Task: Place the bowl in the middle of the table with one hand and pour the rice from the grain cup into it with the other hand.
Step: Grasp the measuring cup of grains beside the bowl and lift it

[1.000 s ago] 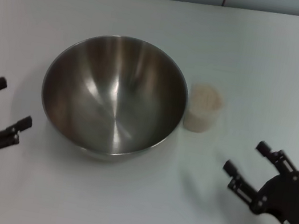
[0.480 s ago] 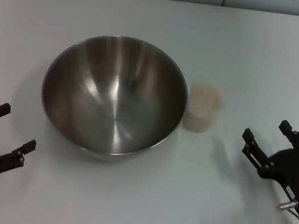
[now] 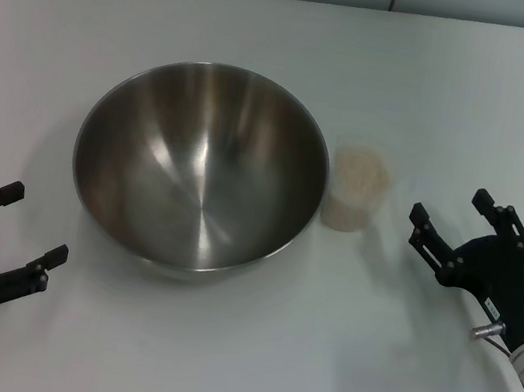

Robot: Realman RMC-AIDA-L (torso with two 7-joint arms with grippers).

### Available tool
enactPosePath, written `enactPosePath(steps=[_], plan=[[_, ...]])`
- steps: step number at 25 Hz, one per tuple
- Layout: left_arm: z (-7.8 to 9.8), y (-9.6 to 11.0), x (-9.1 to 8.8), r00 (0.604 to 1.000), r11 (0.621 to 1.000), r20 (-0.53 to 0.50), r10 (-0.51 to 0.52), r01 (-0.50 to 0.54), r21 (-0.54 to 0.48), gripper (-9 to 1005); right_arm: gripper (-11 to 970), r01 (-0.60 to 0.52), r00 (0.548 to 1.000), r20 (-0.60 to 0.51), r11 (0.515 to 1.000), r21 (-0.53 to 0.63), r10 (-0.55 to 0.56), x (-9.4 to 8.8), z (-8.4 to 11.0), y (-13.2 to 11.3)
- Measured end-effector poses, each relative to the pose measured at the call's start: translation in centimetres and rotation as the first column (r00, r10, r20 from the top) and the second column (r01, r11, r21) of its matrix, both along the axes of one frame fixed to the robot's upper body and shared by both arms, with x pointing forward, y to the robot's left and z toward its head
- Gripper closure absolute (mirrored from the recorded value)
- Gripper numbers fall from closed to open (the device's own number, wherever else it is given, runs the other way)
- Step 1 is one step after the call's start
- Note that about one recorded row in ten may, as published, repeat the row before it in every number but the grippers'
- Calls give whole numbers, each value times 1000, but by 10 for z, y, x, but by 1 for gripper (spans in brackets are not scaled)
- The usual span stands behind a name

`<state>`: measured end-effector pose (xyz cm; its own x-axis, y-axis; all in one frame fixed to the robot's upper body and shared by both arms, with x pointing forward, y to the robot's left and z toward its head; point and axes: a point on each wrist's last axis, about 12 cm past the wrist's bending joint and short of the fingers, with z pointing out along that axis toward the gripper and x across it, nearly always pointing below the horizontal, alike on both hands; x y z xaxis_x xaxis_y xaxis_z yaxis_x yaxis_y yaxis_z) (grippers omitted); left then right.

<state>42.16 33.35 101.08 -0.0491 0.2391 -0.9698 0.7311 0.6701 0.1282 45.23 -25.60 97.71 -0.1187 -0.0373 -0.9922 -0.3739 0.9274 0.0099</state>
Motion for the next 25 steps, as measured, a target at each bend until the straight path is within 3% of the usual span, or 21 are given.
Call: enactPosePath(steps=[25], plan=[[-2,-4,1,999,999,-26,-32,32,1,133,165,-19,1000,-20,999,-27,18,26,4,8]])
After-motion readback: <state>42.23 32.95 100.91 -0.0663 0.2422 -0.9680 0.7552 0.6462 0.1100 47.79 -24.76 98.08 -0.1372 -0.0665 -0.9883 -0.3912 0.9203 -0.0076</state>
